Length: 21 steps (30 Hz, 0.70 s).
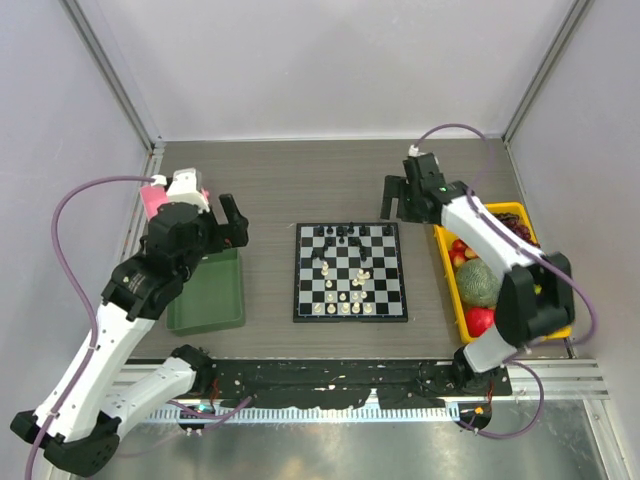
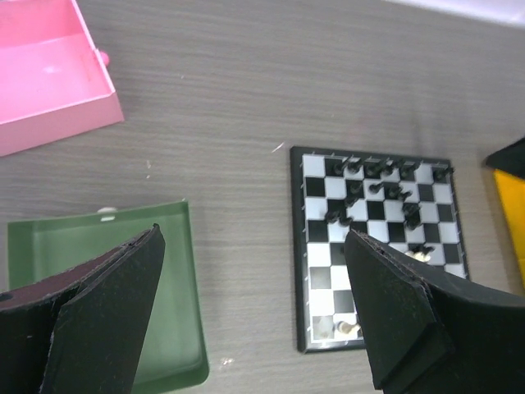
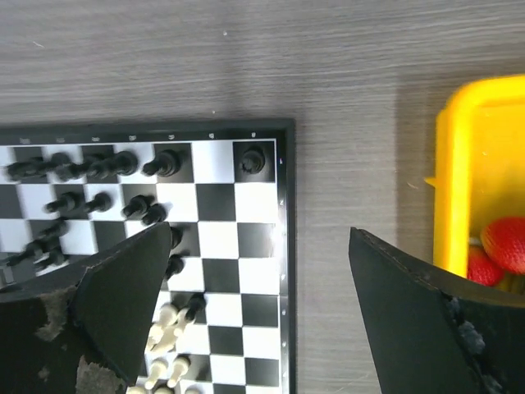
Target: Set up the chess pieces on the board
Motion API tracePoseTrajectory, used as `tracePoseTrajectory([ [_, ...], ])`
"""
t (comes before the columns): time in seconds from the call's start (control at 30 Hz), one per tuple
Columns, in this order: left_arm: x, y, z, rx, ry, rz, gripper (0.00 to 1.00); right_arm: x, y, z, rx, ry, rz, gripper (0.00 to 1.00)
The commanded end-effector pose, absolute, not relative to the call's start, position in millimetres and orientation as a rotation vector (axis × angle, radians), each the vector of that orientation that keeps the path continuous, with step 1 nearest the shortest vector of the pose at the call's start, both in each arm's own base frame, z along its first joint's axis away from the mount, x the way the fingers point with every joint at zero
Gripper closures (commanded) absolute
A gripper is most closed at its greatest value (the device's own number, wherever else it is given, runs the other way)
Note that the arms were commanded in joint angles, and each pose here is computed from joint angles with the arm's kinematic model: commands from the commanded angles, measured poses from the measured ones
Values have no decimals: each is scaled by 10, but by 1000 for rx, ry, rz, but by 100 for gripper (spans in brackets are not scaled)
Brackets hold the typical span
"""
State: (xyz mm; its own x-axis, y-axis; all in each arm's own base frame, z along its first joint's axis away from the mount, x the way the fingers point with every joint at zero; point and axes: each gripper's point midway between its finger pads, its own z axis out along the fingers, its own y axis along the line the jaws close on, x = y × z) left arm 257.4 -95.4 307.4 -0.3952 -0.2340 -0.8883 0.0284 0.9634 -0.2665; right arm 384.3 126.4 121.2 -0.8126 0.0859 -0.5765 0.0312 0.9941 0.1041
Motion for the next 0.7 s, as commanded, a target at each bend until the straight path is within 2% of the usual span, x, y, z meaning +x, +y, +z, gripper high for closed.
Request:
tracePoseTrajectory([
  [0.0,2416,-788,2962,-125,2023,-199,0,3769,1152,1764,287,2294,230,4],
  [0.1,2380,-709,2887,-148,2026,-171,1,3588,1451,1732,135,2378,435,4],
  [0.2,2336,-675,2826,-166,2049,-163,1,3430,1555,1610,109,2413,503,0],
  [0.43,2362,-795,2733,-147,2101,-204,1,3220,1875,1376,-65,2497,505,17],
  [0.67,2518,-877,2798,-111,2126,-182,1,3307,2194,1088,-224,2623,418,36],
])
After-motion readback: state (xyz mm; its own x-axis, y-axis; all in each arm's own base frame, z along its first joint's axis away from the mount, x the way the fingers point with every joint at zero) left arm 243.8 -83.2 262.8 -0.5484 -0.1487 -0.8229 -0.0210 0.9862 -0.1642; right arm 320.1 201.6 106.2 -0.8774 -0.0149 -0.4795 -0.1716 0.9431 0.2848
